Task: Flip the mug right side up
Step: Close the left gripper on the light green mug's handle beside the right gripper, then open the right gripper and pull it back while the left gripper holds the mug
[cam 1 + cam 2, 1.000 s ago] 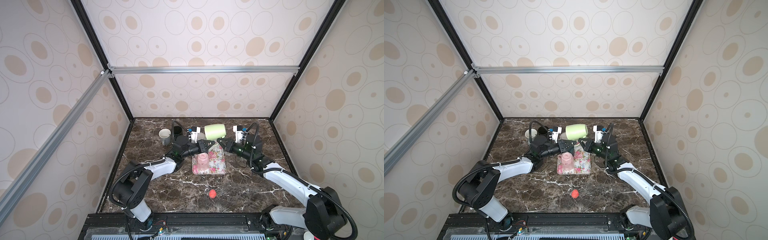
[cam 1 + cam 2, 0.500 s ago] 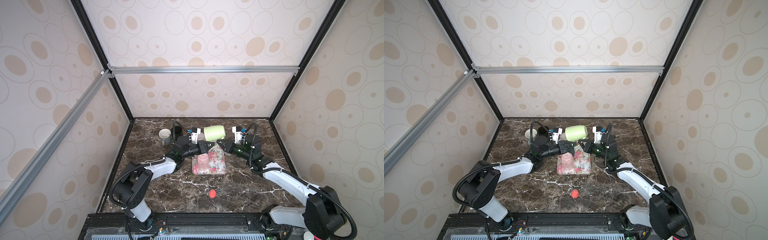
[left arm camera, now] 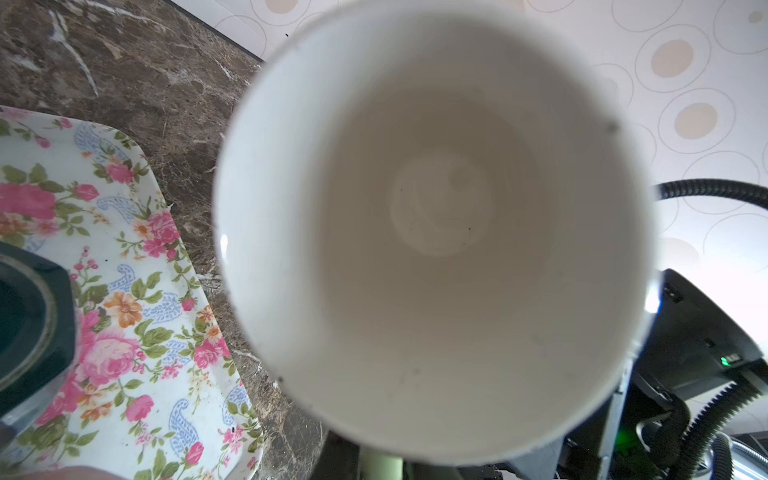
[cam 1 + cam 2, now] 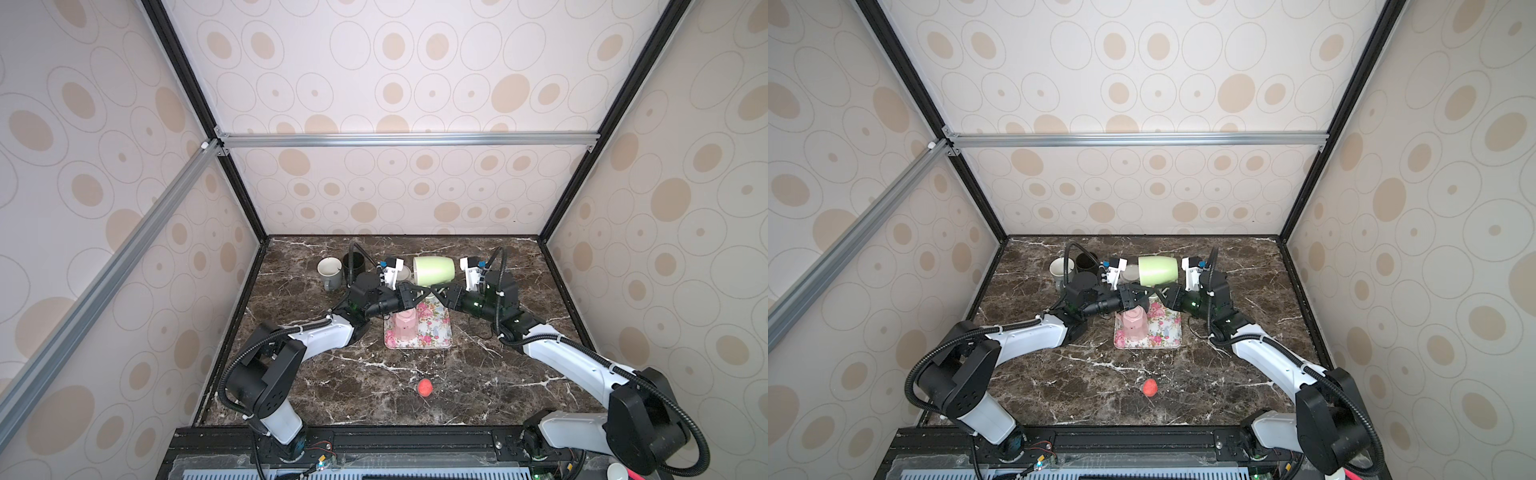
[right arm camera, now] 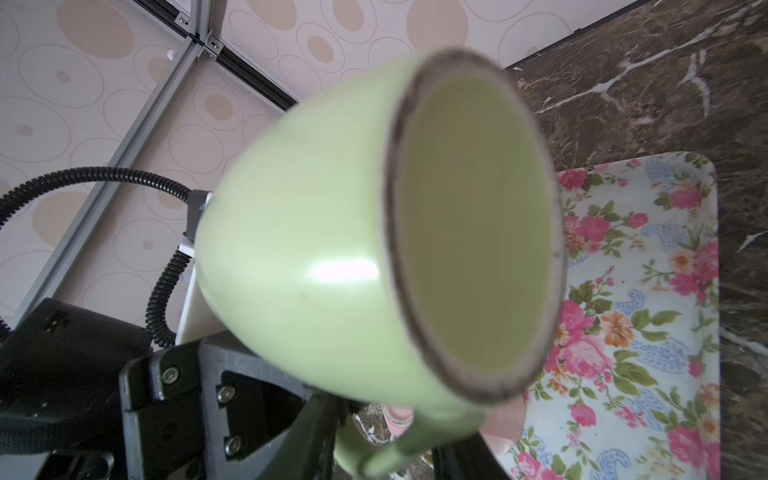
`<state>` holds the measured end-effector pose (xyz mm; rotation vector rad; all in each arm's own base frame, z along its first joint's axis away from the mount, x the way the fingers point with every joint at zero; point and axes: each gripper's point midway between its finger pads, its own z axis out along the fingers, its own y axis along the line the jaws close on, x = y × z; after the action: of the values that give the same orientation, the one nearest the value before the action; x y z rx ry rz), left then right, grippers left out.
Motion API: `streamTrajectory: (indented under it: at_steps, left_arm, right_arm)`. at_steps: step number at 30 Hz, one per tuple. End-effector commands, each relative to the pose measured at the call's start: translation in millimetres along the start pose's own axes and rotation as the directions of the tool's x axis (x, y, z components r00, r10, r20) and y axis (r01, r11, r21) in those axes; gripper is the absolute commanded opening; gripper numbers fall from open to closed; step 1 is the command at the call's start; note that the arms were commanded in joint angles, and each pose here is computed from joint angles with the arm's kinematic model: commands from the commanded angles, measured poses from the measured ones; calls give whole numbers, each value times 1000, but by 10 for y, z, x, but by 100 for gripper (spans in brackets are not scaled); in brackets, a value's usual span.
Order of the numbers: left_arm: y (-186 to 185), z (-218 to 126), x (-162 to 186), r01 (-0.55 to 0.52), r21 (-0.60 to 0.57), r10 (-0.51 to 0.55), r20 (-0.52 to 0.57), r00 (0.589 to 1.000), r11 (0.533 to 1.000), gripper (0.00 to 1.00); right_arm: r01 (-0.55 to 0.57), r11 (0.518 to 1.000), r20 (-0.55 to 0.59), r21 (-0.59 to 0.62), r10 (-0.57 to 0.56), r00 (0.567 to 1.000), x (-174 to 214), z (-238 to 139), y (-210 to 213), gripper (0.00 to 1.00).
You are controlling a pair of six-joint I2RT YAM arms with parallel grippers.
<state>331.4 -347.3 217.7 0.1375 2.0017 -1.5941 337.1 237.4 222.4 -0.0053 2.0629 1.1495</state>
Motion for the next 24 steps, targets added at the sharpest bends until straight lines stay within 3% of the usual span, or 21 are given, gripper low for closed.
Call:
streamTrajectory:
  at_steps: [1,24]
  left_arm:
    - [-379,21,-202,-126,70,123,47,991,989,0]
    - [-408,-7,-354,-184,18,182,71,981,983,0]
  right_arm:
    - [35,998,6,-45,-35,999,-6,8,119,40]
    - [64,998,37,5,-65,997,-25,-124,73,70]
